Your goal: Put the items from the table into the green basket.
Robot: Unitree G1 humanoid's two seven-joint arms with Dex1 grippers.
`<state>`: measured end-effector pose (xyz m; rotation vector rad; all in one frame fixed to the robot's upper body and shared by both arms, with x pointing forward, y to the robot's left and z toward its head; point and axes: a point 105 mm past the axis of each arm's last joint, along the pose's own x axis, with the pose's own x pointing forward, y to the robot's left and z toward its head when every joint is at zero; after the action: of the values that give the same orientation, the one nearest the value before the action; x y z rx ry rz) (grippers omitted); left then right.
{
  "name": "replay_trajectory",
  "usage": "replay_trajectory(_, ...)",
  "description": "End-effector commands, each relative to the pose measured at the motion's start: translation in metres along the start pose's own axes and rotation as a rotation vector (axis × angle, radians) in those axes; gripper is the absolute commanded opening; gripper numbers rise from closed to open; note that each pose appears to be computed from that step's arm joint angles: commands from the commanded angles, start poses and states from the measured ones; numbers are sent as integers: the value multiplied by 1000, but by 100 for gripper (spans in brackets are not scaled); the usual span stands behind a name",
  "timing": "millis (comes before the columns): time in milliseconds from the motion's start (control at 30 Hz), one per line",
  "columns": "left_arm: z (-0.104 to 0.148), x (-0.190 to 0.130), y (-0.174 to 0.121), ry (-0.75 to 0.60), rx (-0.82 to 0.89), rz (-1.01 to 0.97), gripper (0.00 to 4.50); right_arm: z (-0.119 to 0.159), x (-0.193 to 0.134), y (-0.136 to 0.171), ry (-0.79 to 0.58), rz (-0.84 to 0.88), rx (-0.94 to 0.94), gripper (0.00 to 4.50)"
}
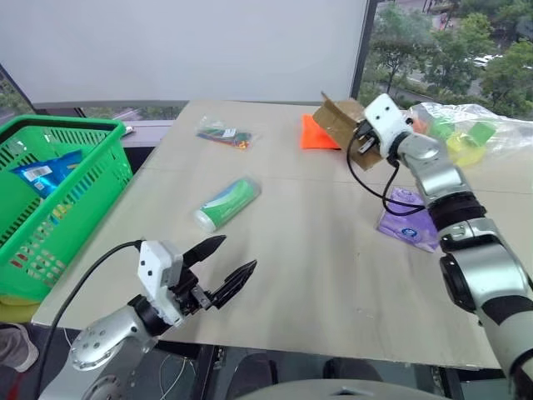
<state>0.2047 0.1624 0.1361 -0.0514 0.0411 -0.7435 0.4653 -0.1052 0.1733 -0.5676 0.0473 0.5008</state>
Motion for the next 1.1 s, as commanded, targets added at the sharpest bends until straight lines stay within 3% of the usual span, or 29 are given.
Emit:
replay_trajectory(33, 5, 4, 8, 0, 39, 18, 450, -1, 11, 7, 30, 5, -41, 5)
replay_trajectory(67, 6, 4, 12, -5, 37, 32, 450, -6, 11, 8, 50, 7, -36, 72)
replay_trajectory(100, 8, 4, 16, -4, 42, 54, 450, -11, 11, 9, 63, 11, -42, 93)
replay_trajectory(233, 16, 5, 38, -5, 76, 179, 450, -16, 1, -5, 41, 30, -52, 258)
replay_trajectory(267, 18, 6, 47, 4, 69, 218, 450, -9, -5, -7, -16, 76, -46, 321)
replay_trajectory(367, 15, 5, 71, 110, 68, 325, 450, 16, -32, -5, -213, 269, 6, 442)
replay_trajectory(433, 16, 4, 88, 178, 49, 375, 450, 36, -73, 4, -337, 480, 85, 442)
replay_trajectory(500, 21, 6, 99, 235, 47, 364, 450, 43, -122, 22, -359, 683, 67, 442)
replay_trajectory(667, 32, 19, 131, 384, 52, 339, 450, 41, -189, 49, -291, 794, 34, 442)
replay_trajectory(867, 16, 33, 151, 599, 56, 193, 450, 33, -205, 68, -259, 677, 50, 442)
replay_trajectory(1100, -18, 43, 193, 753, 59, 220, 450, 37, -200, 83, -281, 570, 86, 442)
